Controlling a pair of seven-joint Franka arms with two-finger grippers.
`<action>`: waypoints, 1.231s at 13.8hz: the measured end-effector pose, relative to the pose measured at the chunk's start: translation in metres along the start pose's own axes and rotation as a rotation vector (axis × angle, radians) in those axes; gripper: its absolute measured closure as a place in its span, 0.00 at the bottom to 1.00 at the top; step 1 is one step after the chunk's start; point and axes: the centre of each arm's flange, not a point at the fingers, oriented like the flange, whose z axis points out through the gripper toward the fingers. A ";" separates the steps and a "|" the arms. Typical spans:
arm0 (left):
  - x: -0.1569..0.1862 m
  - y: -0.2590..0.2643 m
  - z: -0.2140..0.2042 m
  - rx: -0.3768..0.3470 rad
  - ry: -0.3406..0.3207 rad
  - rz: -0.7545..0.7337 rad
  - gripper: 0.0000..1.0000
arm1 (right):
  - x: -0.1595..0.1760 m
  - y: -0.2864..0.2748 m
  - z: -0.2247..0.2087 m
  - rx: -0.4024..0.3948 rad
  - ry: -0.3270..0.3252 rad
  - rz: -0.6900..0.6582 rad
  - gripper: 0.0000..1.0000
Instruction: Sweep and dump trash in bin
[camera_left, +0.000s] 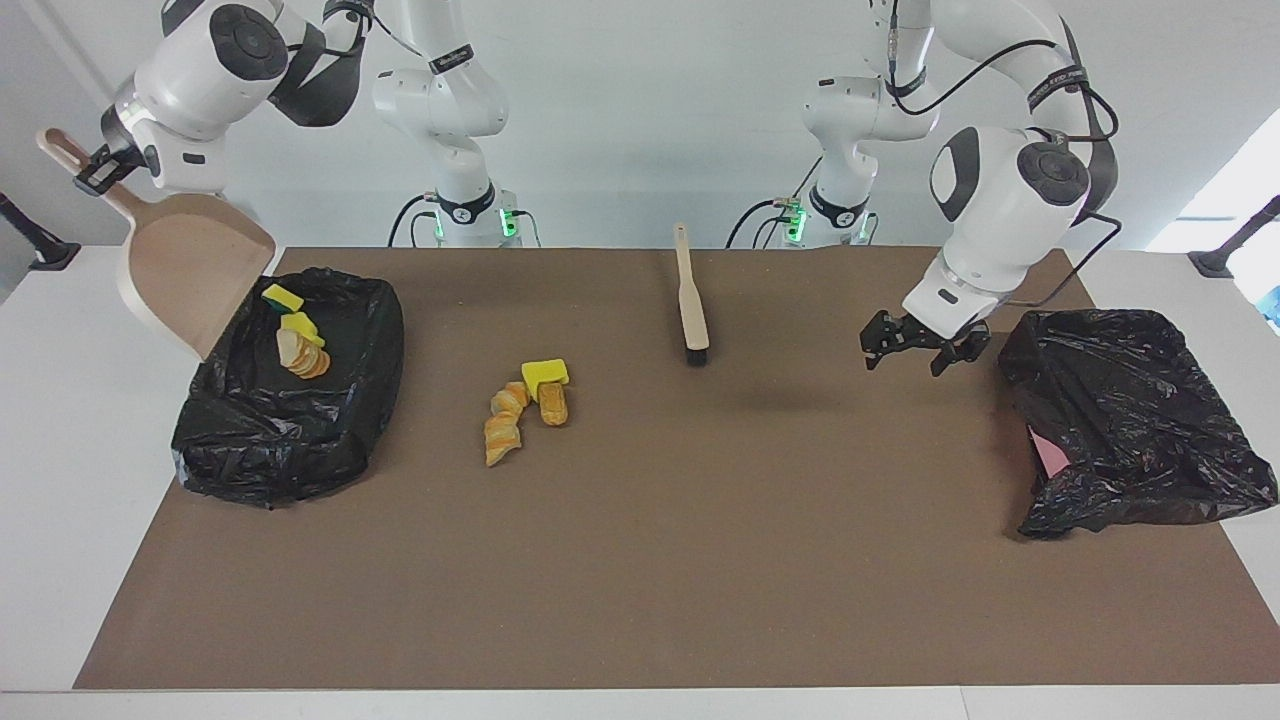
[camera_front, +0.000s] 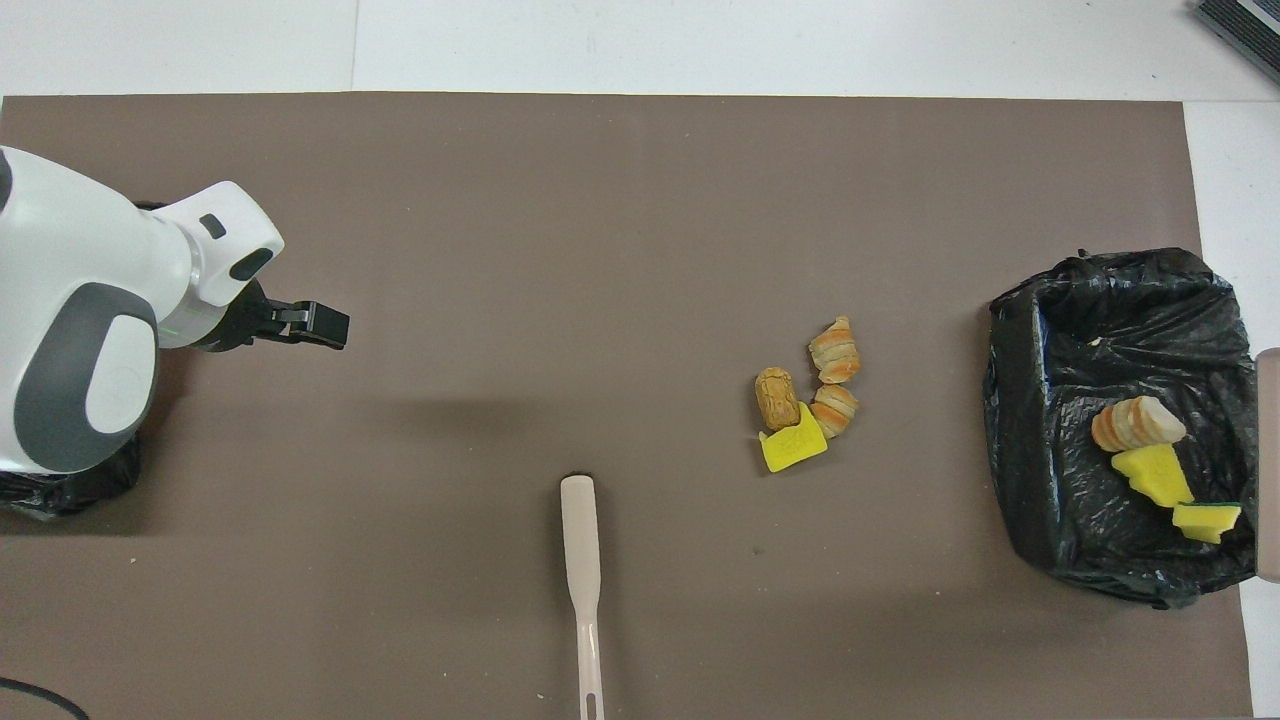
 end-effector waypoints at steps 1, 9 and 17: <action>0.001 -0.012 -0.001 0.000 0.002 -0.020 0.00 | 0.003 -0.003 -0.008 0.008 0.055 0.033 0.69; 0.000 -0.056 -0.005 0.000 0.009 -0.095 0.00 | 0.114 -0.037 -0.161 0.154 0.454 0.492 0.69; 0.000 -0.055 -0.005 0.000 0.008 -0.094 0.00 | 0.306 -0.033 -0.302 0.503 0.609 1.053 0.69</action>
